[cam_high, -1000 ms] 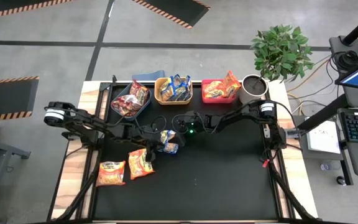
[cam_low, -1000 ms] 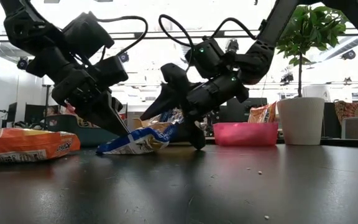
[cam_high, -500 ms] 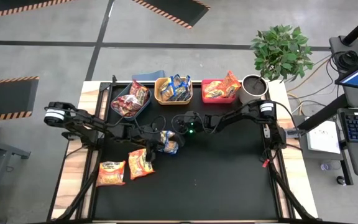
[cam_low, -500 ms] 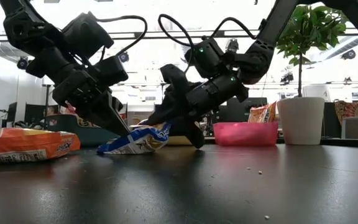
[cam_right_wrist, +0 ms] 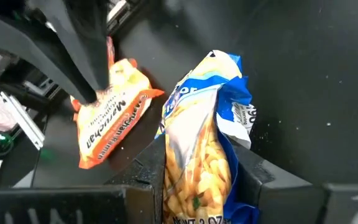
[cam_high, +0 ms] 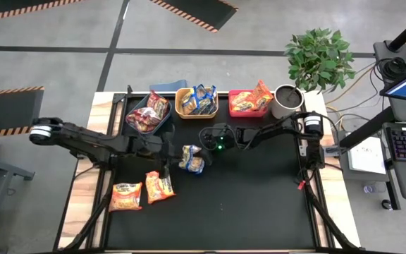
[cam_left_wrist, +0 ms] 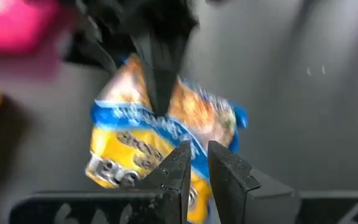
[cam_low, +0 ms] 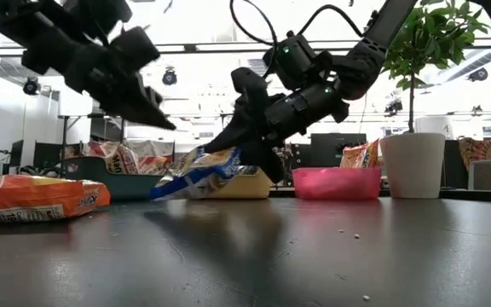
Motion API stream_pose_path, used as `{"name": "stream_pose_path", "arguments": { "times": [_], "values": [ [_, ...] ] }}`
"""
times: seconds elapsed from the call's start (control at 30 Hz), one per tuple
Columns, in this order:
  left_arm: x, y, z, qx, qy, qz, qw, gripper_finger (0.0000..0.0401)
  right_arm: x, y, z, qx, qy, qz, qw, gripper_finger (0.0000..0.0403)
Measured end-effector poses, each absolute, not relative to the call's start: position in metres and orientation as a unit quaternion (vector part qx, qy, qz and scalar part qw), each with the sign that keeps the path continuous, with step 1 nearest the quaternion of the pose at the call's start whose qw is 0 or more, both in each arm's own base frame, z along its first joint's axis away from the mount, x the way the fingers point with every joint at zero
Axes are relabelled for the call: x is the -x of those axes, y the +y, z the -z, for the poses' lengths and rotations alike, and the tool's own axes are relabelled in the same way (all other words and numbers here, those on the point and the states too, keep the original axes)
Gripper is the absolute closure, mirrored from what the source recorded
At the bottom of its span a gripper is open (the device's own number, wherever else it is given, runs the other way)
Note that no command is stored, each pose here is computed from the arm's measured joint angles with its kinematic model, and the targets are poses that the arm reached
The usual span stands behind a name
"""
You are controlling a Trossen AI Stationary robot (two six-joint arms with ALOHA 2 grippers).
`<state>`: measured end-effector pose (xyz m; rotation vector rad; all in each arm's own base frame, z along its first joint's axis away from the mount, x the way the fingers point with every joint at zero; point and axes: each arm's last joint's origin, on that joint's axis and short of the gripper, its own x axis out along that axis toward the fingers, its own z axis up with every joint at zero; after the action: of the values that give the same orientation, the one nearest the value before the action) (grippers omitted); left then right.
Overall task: Sort Maruchan noodles
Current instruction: Put the blue noodle pack into the yellow bin
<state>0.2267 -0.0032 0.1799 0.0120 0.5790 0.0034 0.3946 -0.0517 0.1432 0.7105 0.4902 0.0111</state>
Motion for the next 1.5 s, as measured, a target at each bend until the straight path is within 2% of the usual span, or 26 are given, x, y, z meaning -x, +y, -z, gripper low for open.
{"name": "stream_pose_path", "arguments": {
  "times": [0.3, 0.6, 0.83, 1.0, 1.13, 1.27, 1.5],
  "values": [
    [-0.226, 0.006, -0.222, -0.078, 0.194, -0.124, 0.97, 0.0362, -0.383, -0.056, -0.174, -0.28, 0.205, 0.019, 0.938, 0.03],
    [-0.235, 0.04, -0.251, -0.14, 0.173, -0.166, 0.961, 0.0362, -0.35, -0.064, -0.231, -0.156, 0.186, 0.183, 0.953, 0.03],
    [-0.24, 0.096, -0.252, -0.11, 0.143, -0.155, 0.971, 0.0362, -0.328, -0.072, -0.264, -0.099, 0.147, 0.303, 0.937, 0.0299],
    [-0.255, 0.129, -0.24, -0.102, 0.145, -0.179, 0.968, 0.0362, -0.322, -0.087, -0.266, -0.075, 0.14, 0.374, 0.913, 0.0298],
    [-0.271, 0.149, -0.228, -0.093, 0.172, -0.167, 0.966, 0.0361, -0.319, -0.102, -0.262, -0.077, 0.145, 0.398, 0.903, 0.0298],
    [-0.284, 0.165, -0.22, -0.089, 0.187, -0.155, 0.966, 0.0337, -0.318, -0.111, -0.258, -0.079, 0.153, 0.409, 0.896, 0.0297],
    [-0.295, 0.18, -0.2, -0.106, 0.223, -0.157, 0.956, 0.0258, -0.317, -0.117, -0.256, -0.079, 0.153, 0.417, 0.892, 0.0297]
  ]
}}
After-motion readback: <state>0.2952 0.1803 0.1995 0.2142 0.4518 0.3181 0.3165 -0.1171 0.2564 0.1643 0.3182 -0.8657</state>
